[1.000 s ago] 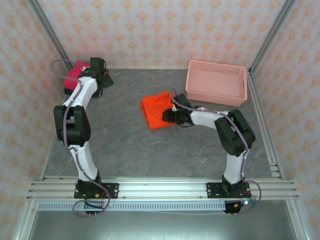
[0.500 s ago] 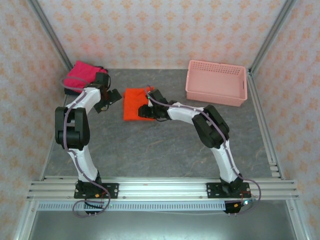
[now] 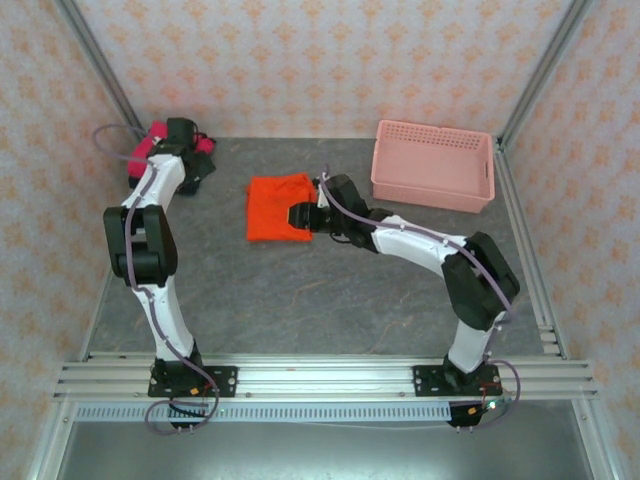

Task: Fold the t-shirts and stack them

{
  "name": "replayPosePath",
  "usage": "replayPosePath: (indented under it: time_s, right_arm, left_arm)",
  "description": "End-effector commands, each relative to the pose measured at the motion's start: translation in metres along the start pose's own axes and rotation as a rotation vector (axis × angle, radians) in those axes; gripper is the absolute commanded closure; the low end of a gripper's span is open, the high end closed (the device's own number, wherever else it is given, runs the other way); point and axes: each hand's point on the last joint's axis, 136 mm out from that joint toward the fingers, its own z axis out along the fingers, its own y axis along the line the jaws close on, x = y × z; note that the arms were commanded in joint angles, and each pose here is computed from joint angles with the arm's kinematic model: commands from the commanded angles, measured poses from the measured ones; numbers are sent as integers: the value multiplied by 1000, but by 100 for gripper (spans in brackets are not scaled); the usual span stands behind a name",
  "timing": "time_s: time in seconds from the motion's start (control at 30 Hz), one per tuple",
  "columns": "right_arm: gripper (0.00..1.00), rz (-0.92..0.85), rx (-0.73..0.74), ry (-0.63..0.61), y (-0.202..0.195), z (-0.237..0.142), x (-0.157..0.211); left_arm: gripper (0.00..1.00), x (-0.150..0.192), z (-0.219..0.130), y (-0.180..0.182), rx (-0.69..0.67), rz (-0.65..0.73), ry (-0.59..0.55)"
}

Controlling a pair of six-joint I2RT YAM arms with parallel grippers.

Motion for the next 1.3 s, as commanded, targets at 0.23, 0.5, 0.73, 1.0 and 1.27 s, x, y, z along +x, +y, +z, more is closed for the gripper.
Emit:
replayPosePath:
  time_s: [0.23, 0.5, 0.73, 1.0, 1.27]
  right_arm:
    - [45, -9, 25, -29, -8, -7, 0]
    - [45, -7, 48, -18, -15, -11, 9]
    - [45, -5, 58, -22, -18, -14, 8]
    - [45, -12, 52, -17, -16, -16, 9]
    - [45, -6, 38, -19, -14, -15, 8]
  left_arm:
    - [34, 1, 69, 30, -208, -182, 95]
    - [59, 6, 105, 31, -189, -327, 149]
    - [100, 29, 102, 37, -187, -459, 191]
    - [100, 62, 57, 47, -209, -496, 142]
    - [100, 119, 34, 46, -213, -471, 184]
